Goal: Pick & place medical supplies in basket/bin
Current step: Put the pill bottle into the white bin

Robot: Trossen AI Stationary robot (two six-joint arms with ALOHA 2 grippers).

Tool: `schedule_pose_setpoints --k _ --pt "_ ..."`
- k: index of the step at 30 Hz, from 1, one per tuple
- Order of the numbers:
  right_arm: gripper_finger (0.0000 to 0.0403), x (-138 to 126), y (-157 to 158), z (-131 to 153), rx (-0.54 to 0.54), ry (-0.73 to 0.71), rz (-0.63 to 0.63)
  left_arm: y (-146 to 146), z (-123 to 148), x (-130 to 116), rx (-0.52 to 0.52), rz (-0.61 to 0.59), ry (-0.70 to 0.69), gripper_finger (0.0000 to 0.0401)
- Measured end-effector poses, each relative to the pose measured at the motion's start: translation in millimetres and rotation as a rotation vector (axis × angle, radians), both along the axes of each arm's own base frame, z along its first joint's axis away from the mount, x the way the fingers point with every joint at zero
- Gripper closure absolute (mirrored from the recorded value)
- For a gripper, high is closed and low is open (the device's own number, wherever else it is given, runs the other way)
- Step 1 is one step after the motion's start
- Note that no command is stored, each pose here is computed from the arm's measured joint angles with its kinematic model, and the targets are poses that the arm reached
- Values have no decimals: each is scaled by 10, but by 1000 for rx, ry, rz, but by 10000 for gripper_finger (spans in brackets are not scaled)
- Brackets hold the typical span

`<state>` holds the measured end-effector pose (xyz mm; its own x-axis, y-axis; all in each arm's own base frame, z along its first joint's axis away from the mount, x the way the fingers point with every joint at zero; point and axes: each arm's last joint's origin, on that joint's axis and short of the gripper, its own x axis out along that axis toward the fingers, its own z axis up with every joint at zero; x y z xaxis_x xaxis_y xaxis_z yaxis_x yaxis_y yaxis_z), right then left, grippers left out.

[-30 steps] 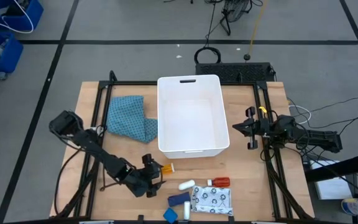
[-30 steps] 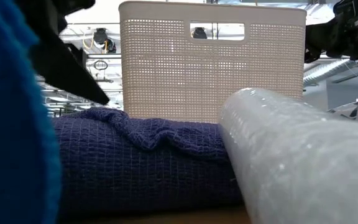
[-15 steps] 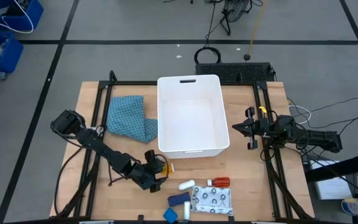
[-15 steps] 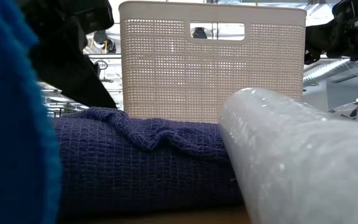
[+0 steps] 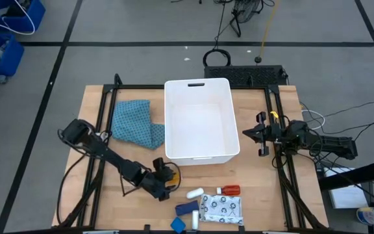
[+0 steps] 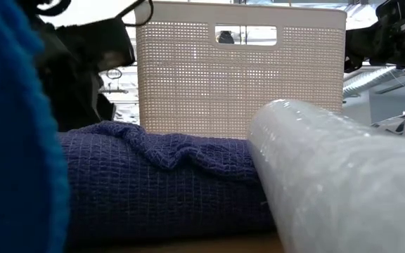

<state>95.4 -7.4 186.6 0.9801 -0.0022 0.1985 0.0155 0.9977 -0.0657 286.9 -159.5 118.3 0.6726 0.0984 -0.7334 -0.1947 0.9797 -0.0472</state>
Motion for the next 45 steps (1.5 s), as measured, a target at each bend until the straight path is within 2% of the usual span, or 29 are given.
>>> schedule_pose_setpoints --k 4,22,25,33,39,45 --pt "403 1 0 -5 1 5 0 23 -67 14 -1 19 19 73" --pt "403 3 -1 -17 -2 18 -2 13 -69 13 -22 0 30 80" --pt "403 3 -1 -18 -1 18 -4 10 -67 12 -31 -6 35 110" --pt "403 3 -1 -17 -1 18 -4 -4 -61 19 -37 -40 34 231" --pt "403 3 -1 -17 -1 18 -4 -13 39 8 -41 -104 24 231" --pt "403 3 -2 -17 -1 18 -5 -5 421 -48 -43 -176 -76 194"
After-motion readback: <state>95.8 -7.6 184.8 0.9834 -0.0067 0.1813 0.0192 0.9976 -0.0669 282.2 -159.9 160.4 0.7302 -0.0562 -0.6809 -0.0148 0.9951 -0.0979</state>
